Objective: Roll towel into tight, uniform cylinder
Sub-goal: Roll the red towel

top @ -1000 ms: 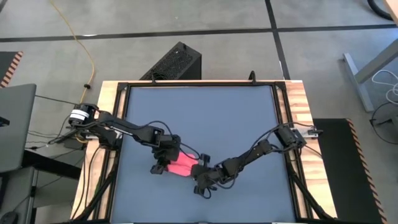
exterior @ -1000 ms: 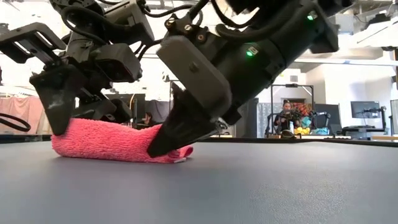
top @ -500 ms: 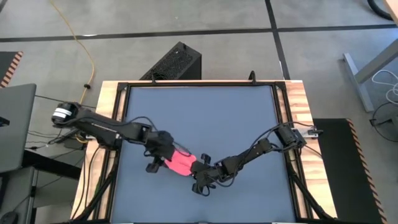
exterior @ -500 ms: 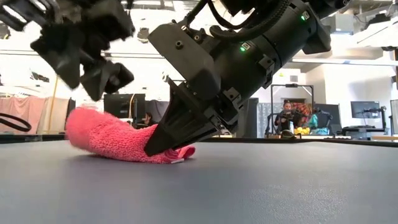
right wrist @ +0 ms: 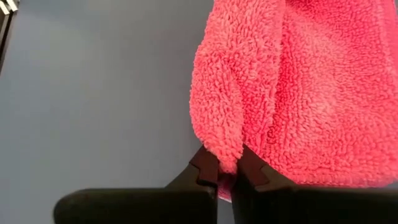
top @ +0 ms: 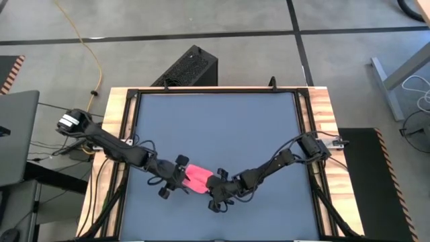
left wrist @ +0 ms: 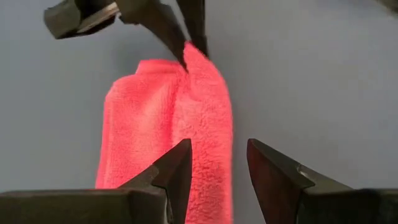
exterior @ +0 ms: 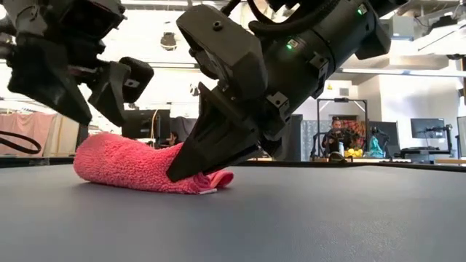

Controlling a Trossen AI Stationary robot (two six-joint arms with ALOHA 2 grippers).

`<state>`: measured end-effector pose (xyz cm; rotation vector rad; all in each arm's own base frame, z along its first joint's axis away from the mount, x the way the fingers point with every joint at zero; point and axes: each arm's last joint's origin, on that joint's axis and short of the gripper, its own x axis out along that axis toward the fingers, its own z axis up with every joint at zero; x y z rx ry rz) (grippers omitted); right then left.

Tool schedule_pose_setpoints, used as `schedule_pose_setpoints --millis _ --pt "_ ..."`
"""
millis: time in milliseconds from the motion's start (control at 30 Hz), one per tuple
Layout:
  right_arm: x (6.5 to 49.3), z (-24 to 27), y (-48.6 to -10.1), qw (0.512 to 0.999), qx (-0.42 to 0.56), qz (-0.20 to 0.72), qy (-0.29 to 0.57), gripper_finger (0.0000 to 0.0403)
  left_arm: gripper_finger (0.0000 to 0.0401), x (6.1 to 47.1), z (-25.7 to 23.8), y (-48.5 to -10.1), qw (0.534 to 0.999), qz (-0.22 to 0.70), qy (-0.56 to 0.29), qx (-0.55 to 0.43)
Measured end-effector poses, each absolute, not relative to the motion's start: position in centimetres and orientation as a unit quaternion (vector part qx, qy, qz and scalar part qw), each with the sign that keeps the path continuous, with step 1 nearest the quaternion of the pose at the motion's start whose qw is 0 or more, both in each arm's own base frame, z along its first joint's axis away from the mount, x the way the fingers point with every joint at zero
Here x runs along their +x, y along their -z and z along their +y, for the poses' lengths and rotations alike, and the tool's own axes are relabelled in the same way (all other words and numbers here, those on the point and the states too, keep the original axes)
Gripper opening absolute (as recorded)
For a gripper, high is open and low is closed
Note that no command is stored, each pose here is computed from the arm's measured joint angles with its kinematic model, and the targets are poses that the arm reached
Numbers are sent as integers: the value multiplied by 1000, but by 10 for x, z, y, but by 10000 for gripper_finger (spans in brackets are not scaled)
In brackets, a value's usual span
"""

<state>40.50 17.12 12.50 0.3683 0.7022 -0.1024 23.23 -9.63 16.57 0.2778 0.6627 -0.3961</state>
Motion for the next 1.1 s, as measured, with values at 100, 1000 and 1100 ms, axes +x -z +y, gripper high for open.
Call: schedule_pose_setpoints --millis 100,1000,1100 --pt "405 171 -125 920 182 343 46 32 143 234 -98 -159 911 329 189 159" --pt "406 171 -127 911 230 338 62 33 4 245 -65 -127 879 451 146 -43" --pt "406 172 -127 908 242 336 63 33 2 245 -59 -127 860 466 183 -100"
